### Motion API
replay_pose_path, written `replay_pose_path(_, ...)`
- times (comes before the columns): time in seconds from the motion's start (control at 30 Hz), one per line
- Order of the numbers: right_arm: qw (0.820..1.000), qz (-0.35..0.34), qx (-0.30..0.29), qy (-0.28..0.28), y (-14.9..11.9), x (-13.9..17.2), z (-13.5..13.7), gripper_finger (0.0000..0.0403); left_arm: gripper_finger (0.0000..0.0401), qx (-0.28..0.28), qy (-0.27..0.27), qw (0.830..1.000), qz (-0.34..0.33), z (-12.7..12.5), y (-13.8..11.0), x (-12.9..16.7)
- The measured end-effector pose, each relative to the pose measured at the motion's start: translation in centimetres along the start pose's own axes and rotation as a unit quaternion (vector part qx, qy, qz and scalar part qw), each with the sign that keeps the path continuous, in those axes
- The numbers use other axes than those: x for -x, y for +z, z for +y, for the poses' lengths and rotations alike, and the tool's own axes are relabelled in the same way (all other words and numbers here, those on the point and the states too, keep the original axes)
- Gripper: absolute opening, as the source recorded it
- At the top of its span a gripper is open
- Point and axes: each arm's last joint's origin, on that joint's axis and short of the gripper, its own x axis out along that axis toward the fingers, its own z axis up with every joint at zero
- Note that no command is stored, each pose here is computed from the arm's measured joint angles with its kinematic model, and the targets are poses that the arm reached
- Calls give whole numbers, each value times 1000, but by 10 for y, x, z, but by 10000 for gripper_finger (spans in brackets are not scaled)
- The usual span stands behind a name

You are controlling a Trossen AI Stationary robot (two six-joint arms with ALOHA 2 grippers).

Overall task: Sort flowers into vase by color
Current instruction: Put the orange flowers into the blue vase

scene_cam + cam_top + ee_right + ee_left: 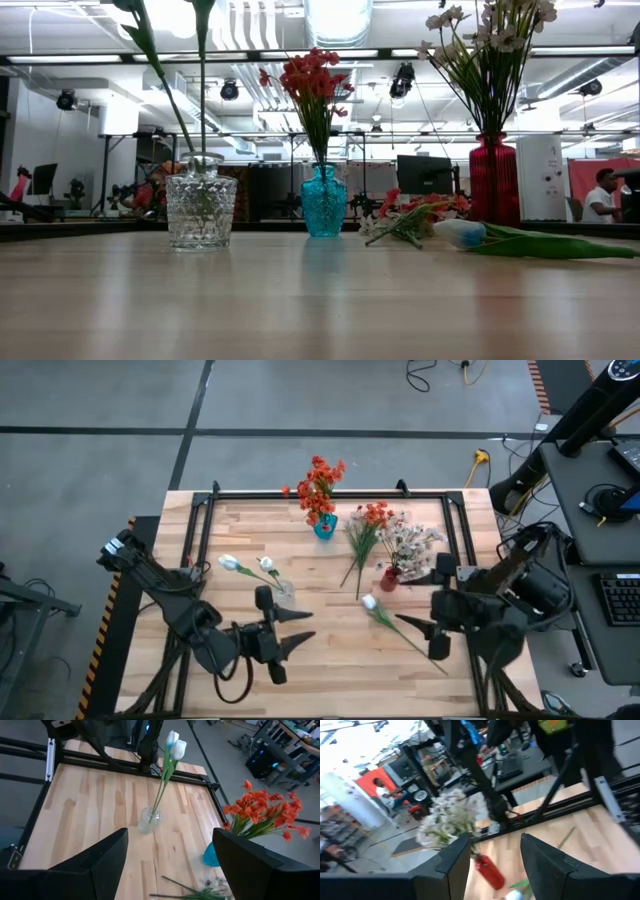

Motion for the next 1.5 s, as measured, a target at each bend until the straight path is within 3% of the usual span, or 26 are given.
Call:
replay_pose_path(0.13, 1000, -10, -4, 12, -12, 9, 6, 283, 157, 24, -21, 999, -1, -8, -2, -6)
replay_pose_path(0.5, 999, -24, 3, 40, -34, 21, 14, 283, 157, 101, 23, 994, 43, -10, -25, -52)
replay_pose_path(0.73, 998, -29, 8, 52, -40, 29, 8, 283, 157, 142, 18, 987, 71, -7, -45, -85)
replay_pose_path(1.0, 997, -41, 26, 62, -45, 39, -2, 283, 157, 155, 39, 982, 104, -9, -66, -110)
replay_pose_path(1.23, 997, -43, 40, 55, -46, 39, -3, 283, 157, 147, 55, 975, 155, -20, -110, -153)
replay_pose_path(1.5, 996, -57, 5, 63, -38, 47, -11, 283, 157, 152, 72, 970, 174, -19, -126, -168)
